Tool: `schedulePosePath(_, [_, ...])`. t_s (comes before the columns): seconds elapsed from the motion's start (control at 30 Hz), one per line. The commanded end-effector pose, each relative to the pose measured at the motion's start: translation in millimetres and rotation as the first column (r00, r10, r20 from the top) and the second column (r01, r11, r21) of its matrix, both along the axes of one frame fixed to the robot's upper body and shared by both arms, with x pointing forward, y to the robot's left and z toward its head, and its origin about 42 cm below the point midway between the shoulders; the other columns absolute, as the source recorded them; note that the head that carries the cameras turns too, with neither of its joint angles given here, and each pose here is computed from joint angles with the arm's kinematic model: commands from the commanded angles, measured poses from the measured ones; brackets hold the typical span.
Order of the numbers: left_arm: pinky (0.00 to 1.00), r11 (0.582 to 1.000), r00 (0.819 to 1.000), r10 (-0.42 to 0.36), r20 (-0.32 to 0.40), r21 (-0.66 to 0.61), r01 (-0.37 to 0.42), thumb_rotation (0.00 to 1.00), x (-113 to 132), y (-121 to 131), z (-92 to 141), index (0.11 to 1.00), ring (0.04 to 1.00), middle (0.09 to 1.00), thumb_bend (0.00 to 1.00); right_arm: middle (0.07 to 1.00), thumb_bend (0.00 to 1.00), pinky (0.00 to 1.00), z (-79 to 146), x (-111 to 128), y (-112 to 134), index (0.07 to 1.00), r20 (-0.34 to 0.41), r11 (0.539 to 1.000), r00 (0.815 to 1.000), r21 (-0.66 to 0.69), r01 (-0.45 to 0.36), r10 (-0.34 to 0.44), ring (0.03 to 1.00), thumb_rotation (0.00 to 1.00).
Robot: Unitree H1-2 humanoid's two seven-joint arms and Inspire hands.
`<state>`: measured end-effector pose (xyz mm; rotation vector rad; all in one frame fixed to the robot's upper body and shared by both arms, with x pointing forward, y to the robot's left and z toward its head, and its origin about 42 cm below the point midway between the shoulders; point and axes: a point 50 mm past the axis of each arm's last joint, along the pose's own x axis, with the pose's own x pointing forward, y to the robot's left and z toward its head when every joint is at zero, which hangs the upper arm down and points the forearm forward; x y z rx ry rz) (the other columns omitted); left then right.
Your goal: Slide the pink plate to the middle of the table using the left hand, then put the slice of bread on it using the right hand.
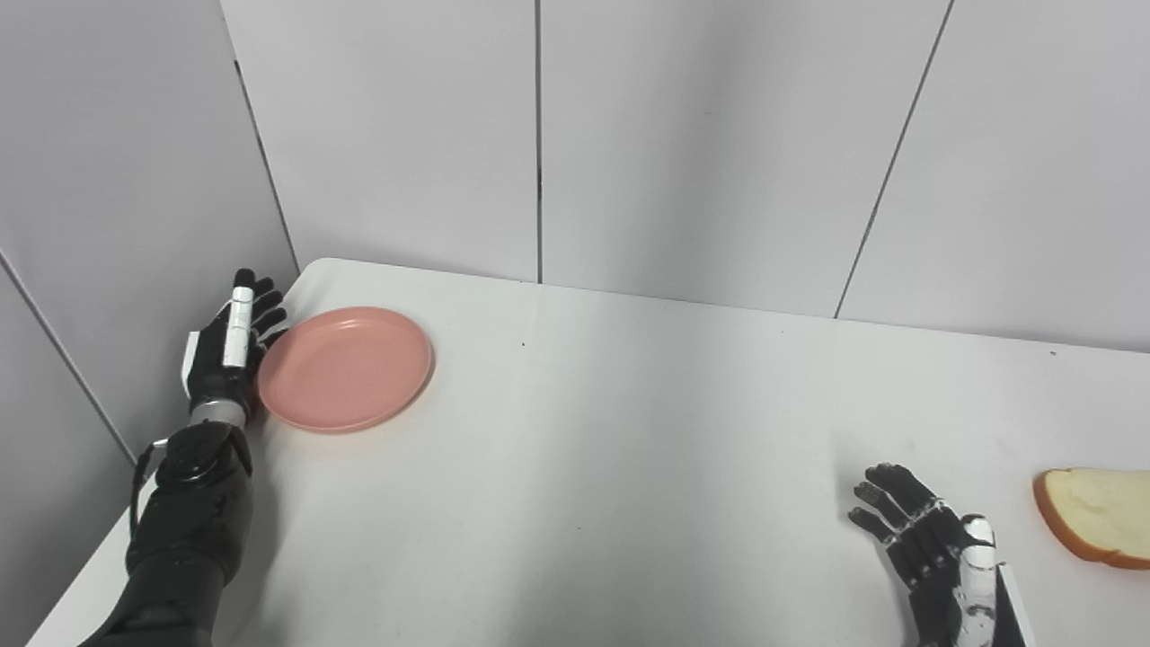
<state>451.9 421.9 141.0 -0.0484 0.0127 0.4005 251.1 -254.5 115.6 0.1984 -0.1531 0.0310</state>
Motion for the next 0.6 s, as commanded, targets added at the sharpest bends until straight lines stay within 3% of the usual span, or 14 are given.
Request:
schedulePosePath(0.0, [0.77,1.0,1.0,-0.006,0.018,0.016,0.006,0.86,4,-1,6,0.75,0.828,0.816,0.97,0.795,0.7,0.77,-39,-32,-14,0.733,-0.171,1.0,0.985,-0.001,0.029,-0.029,0.803,1.0])
schedulePosePath(0.3, [0.73,0.996,0.996,-0.088,0.024,-0.007,0.088,0.86,11,-26,-2,0.728,0.8,0.787,0.94,0.792,0.69,0.77,-39,-32,-9,0.744,-0.173,0.999,0.984,0.01,0.033,-0.031,0.799,1.0])
schedulePosePath(0.57, [0.76,0.99,0.99,-0.14,0.034,0.01,0.14,0.86,18,-46,1,0.764,0.836,0.833,0.94,0.786,0.71,0.76,-36,-33,-4,0.74,-0.167,0.999,0.986,0.013,0.029,-0.027,0.786,1.0])
